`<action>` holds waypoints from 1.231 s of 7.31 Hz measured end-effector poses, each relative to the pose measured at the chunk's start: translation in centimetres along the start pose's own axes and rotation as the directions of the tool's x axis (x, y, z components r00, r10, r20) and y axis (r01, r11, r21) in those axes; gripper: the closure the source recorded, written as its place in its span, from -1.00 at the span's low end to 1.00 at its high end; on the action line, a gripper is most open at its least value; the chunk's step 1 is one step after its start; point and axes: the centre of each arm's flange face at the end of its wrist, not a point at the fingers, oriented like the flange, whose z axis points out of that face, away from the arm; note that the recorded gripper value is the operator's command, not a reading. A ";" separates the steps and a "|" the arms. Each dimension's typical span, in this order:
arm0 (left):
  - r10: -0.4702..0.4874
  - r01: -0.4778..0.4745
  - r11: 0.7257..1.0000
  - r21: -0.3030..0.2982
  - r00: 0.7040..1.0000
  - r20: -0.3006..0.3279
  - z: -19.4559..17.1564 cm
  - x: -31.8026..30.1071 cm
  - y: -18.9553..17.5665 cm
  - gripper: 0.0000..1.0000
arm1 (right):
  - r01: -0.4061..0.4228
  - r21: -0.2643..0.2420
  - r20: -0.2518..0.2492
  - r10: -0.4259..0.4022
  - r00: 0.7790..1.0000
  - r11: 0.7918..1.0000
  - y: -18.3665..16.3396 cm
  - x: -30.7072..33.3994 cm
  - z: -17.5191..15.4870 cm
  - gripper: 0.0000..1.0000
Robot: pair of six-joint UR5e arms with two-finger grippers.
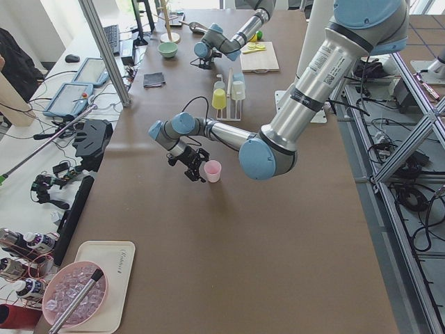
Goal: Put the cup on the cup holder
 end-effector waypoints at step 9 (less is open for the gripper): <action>-0.052 0.052 0.996 -0.068 0.999 -0.005 1.3 0.7 -1.0 -0.96 | -0.008 0.002 -0.006 0.008 1.000 1.000 0.1 0.0 1.3 -1.00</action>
